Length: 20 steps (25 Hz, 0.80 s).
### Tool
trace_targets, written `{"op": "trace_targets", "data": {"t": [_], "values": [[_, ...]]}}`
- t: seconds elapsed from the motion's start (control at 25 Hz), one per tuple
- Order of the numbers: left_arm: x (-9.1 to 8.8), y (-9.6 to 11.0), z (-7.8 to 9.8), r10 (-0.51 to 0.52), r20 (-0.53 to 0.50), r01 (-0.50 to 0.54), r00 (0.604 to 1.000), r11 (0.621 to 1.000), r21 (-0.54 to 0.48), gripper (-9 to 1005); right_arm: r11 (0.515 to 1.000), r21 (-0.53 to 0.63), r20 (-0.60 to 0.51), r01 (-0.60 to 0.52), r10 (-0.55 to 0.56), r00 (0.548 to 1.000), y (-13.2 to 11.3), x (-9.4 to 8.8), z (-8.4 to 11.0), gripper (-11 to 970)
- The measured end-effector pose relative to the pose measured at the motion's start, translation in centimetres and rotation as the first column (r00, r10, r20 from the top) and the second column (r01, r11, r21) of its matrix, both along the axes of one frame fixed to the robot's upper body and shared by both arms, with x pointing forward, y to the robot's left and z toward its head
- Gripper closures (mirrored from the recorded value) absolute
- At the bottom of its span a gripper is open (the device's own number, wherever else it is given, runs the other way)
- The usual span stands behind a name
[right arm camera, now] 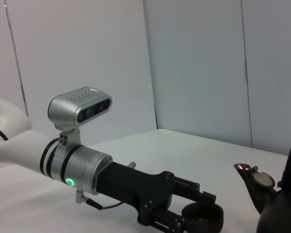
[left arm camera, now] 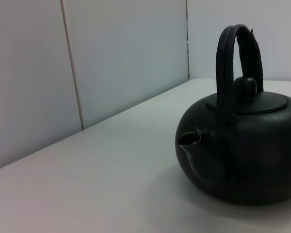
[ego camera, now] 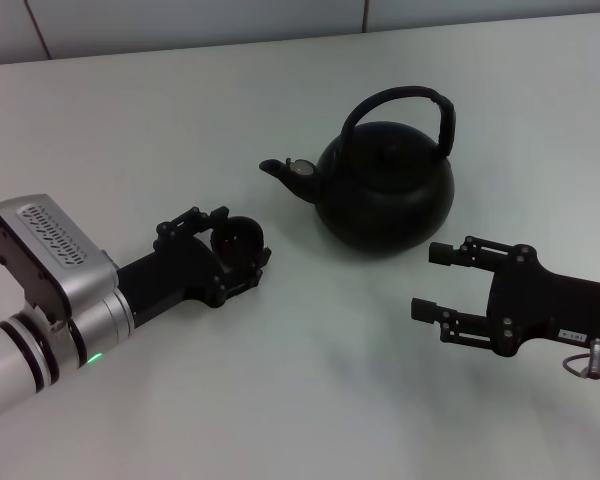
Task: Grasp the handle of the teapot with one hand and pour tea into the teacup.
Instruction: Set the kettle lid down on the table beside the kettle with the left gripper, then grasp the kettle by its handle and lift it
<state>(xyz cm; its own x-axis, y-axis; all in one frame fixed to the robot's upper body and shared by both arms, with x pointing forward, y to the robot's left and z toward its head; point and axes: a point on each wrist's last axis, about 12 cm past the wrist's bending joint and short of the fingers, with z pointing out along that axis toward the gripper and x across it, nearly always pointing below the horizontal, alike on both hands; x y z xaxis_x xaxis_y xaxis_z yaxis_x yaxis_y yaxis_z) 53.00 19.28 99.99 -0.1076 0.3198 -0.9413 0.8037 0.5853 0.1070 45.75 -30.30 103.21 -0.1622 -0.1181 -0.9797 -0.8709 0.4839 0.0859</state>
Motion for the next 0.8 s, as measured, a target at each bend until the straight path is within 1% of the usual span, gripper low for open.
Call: {"op": "trace_targets", "data": {"t": [0.32, 0.48, 0.6, 0.64, 0.68, 0.72, 0.76, 0.8], "values": [[0.1, -0.1, 0.1, 0.001, 0.001, -0.001, 1.0, 1.0, 0.001, 194, 1.0, 0.004, -0.003, -0.001, 0.001, 1.0, 0.1, 0.0, 0.0, 246], [0.0, 0.3, 0.4, 0.001, 0.016, 0.0, 1.0, 1.0, -0.029, 191, 1.0, 0.004, -0.003, -0.001, 0.001, 1.0, 0.1, 0.0, 0.0, 251], [-0.6, 1.6, 0.9, -0.001, 0.049, 0.005, 0.999, 0.996, -0.084, 191, 1.0, 0.004, -0.003, 0.001, -0.001, 1.0, 0.1, 0.0, 0.0, 256], [-0.9, 2.5, 1.2, -0.001, 0.067, 0.009, 0.998, 0.993, -0.116, 191, 1.0, 0.004, -0.003, 0.002, -0.002, 1.0, 0.1, 0.0, 0.0, 258], [-1.4, 3.8, 1.7, 0.001, 0.081, 0.011, 0.997, 0.988, -0.156, 191, 1.0, 0.004, -0.003, 0.005, -0.005, 1.0, 0.0, 0.0, 0.0, 259], [-1.7, 4.5, 1.9, -0.001, 0.084, 0.016, 0.996, 0.984, -0.178, 191, 1.0, 0.005, -0.002, 0.006, -0.006, 1.0, 0.0, 0.1, 0.0, 261], [-2.2, 5.9, 2.3, -0.001, 0.085, 0.018, 0.996, 0.98, -0.197, 191, 1.0, 0.005, -0.001, 0.008, -0.008, 1.0, 0.0, 0.1, 0.0, 263], [-2.6, 6.8, 2.6, -0.007, 0.081, 0.025, 0.997, 0.976, -0.218, 191, 1.0, 0.006, -0.001, 0.008, -0.008, 1.0, 0.0, 0.1, 0.0, 264]]}}
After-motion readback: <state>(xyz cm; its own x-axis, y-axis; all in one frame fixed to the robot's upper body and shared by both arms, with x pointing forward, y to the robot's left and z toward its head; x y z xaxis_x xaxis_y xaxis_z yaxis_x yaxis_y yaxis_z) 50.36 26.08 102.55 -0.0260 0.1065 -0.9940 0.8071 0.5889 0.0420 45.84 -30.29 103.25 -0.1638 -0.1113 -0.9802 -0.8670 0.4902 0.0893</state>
